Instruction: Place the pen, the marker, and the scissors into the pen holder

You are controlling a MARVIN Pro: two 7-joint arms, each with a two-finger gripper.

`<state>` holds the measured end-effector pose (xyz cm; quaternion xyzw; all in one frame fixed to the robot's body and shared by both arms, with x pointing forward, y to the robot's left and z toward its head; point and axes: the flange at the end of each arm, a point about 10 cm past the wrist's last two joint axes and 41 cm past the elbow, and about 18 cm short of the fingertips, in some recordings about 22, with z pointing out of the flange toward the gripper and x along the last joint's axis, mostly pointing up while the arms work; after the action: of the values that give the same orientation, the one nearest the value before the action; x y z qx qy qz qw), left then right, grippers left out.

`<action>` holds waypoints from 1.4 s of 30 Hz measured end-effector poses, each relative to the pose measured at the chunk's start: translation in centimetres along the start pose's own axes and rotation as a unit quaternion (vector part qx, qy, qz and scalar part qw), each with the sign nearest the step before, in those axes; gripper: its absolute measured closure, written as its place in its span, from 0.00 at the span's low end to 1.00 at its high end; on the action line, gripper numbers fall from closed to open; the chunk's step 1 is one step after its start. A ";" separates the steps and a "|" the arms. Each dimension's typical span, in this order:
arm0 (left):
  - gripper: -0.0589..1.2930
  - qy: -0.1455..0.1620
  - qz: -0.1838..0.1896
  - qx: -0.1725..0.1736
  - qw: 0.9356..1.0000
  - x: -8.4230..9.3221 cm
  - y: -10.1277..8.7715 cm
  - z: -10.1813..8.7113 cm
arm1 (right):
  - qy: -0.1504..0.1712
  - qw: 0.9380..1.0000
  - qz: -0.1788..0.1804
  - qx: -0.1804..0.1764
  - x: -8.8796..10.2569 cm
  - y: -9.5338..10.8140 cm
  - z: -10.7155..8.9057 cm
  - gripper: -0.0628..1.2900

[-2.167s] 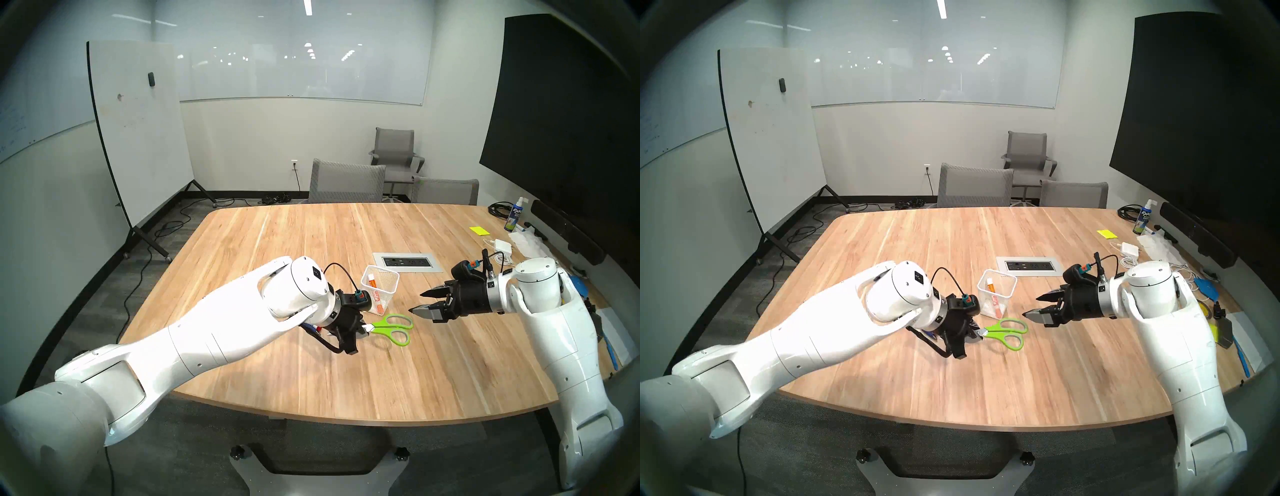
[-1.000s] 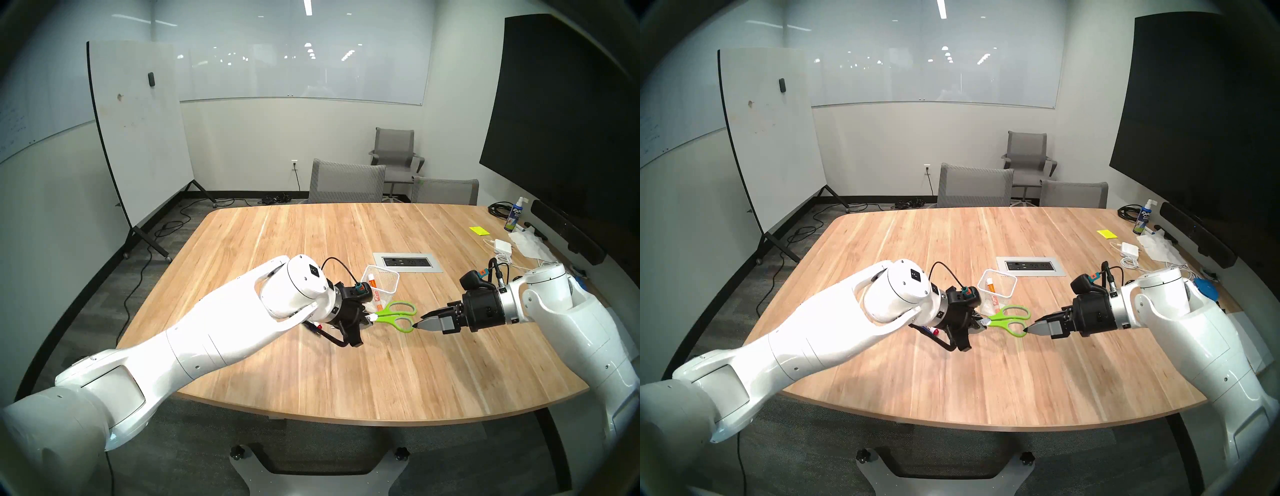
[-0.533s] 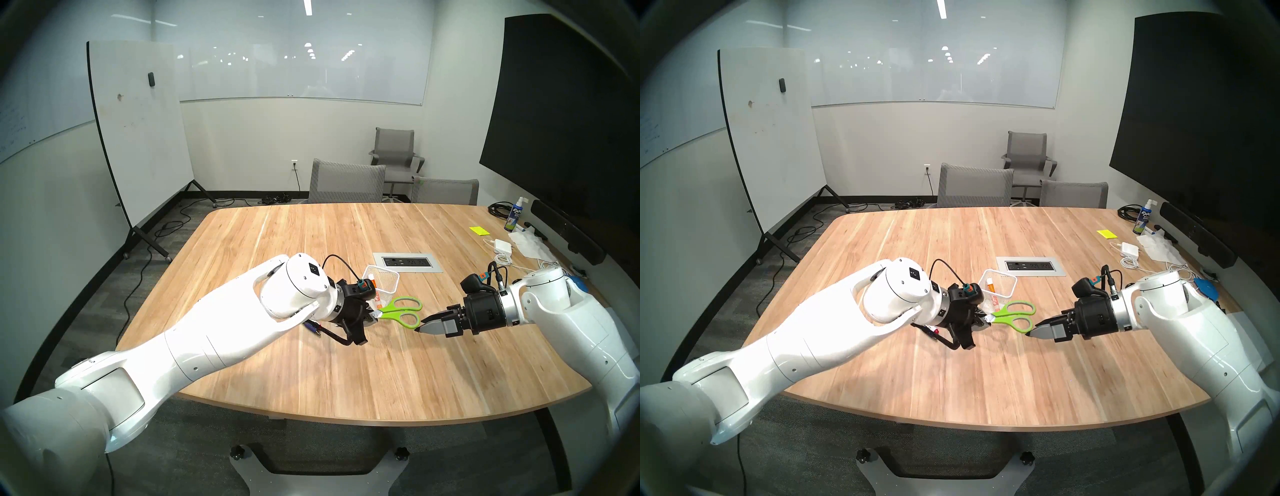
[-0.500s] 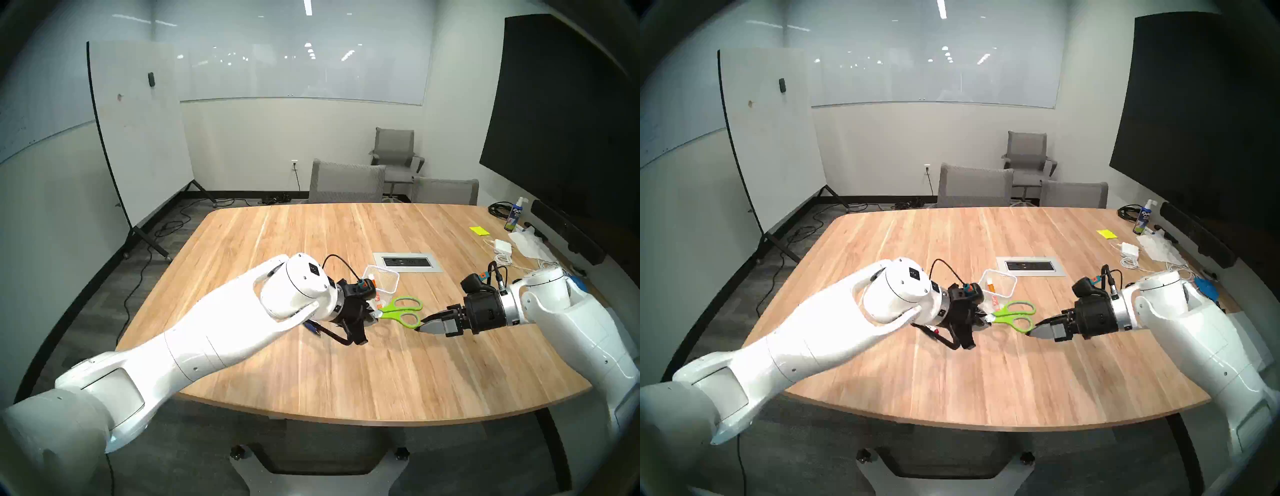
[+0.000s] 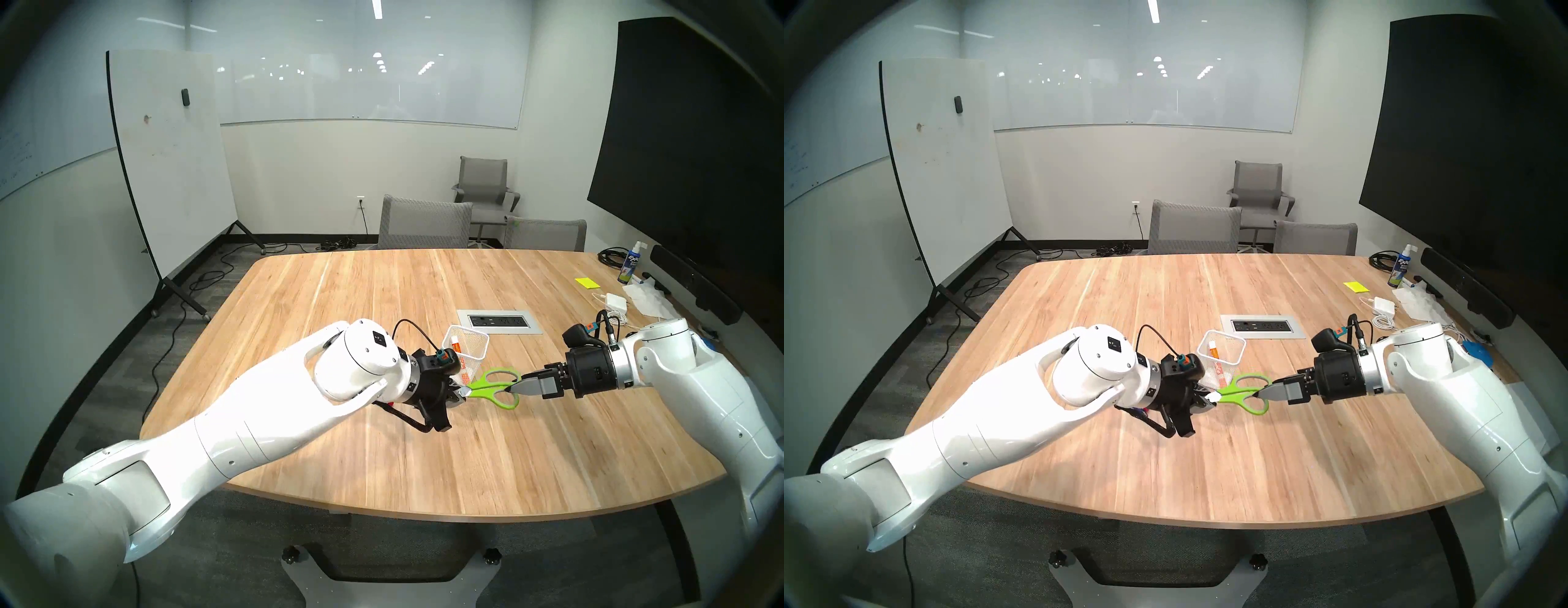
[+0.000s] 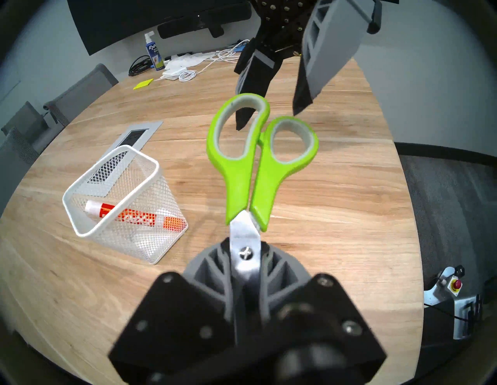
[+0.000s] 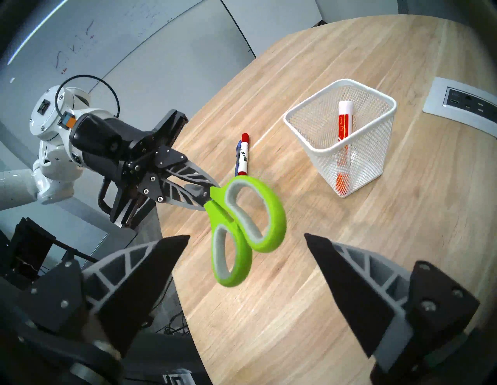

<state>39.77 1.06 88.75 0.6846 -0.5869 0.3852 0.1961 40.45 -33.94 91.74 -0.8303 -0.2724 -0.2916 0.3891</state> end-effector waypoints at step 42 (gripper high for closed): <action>0.87 0.047 -0.004 0.021 0.999 -0.3 1.0 -0.9 | 0.023 0.999 0.038 0.017 1.2 0.0 0.3 0.10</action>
<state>38.55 1.71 88.92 0.6716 -0.5663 0.4288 0.2107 41.39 -33.46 92.45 -0.8265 -0.2360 -0.2912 0.4200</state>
